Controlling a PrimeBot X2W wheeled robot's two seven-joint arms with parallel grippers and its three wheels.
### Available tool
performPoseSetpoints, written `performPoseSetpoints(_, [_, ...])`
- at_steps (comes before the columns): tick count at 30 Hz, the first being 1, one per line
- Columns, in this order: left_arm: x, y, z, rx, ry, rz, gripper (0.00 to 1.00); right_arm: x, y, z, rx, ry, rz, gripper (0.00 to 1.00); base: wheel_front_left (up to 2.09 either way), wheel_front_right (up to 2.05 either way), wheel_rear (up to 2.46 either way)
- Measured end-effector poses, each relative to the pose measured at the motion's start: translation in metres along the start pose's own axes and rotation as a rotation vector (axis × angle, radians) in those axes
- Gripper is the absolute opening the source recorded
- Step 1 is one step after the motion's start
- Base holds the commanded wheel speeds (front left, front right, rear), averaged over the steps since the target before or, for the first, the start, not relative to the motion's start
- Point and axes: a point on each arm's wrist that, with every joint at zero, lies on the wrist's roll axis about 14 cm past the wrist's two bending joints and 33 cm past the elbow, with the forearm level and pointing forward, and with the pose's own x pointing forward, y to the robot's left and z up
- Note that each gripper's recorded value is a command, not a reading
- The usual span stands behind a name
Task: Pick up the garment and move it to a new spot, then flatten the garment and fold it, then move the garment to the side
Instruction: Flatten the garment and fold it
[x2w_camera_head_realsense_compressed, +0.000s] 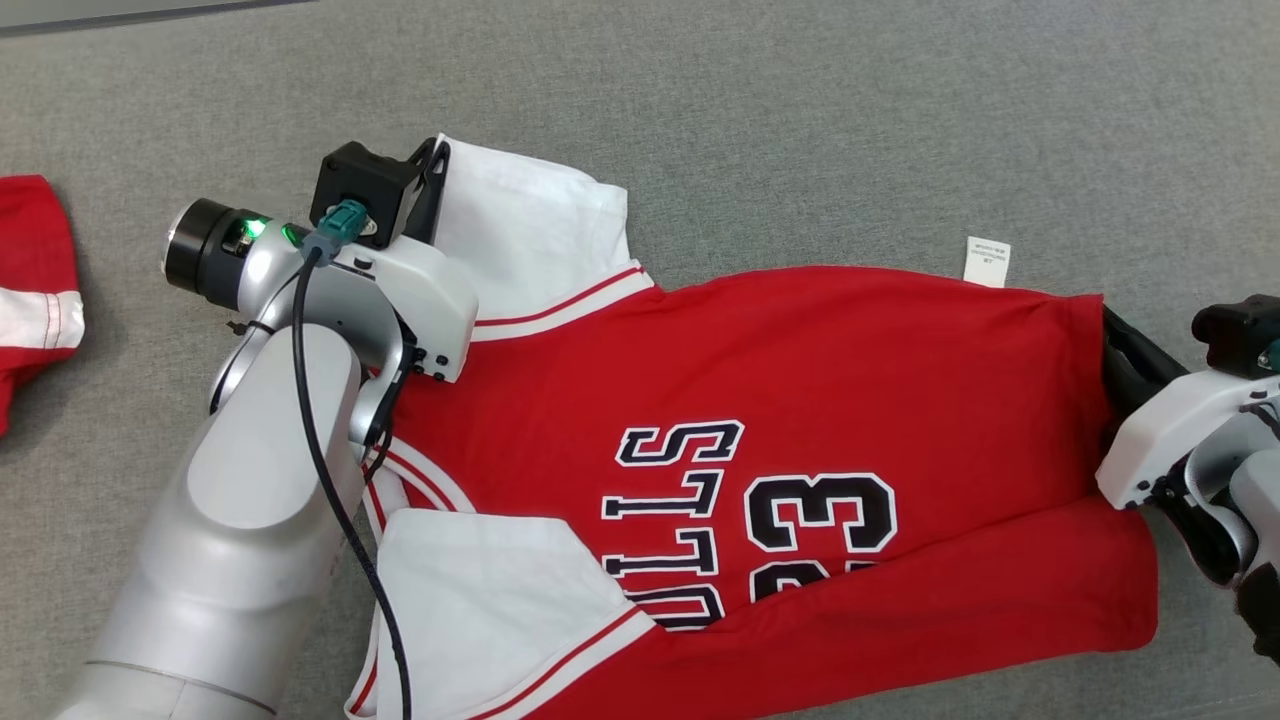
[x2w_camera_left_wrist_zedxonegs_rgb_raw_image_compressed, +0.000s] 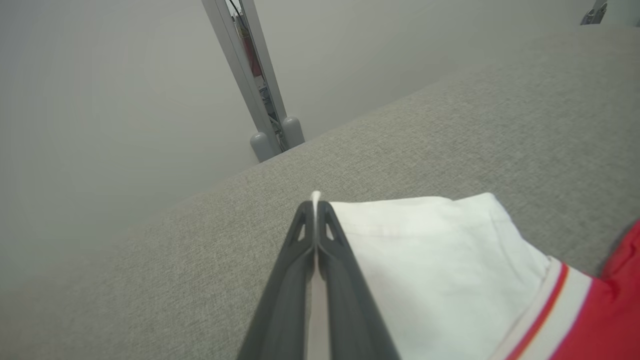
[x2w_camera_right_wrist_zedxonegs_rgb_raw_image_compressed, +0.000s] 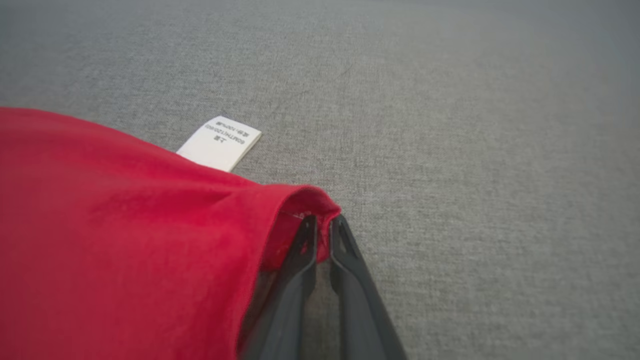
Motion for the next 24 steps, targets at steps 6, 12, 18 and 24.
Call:
performPoseSetpoints(6, [-0.002,0.008,0.004,-0.003,-0.016,0.021,0.00,0.008,-0.009,0.009,-0.115,0.011,0.005,0.00,0.00,0.00,0.00])
performPoseSetpoints(12, [-0.007,0.012,0.011,-0.017,-0.042,0.040,0.00,0.018,-0.019,0.058,-0.252,-0.090,-0.001,0.00,0.00,0.00,0.00])
performPoseSetpoints(18, [-0.009,0.012,0.018,-0.039,-0.076,0.049,0.00,0.016,-0.011,0.098,-0.372,-0.223,0.012,0.00,0.00,0.00,0.00])
performPoseSetpoints(24, [-0.015,0.014,0.022,-0.094,-0.104,0.066,0.00,0.006,-0.003,0.086,-0.451,-0.222,0.023,0.00,0.00,0.00,0.00])
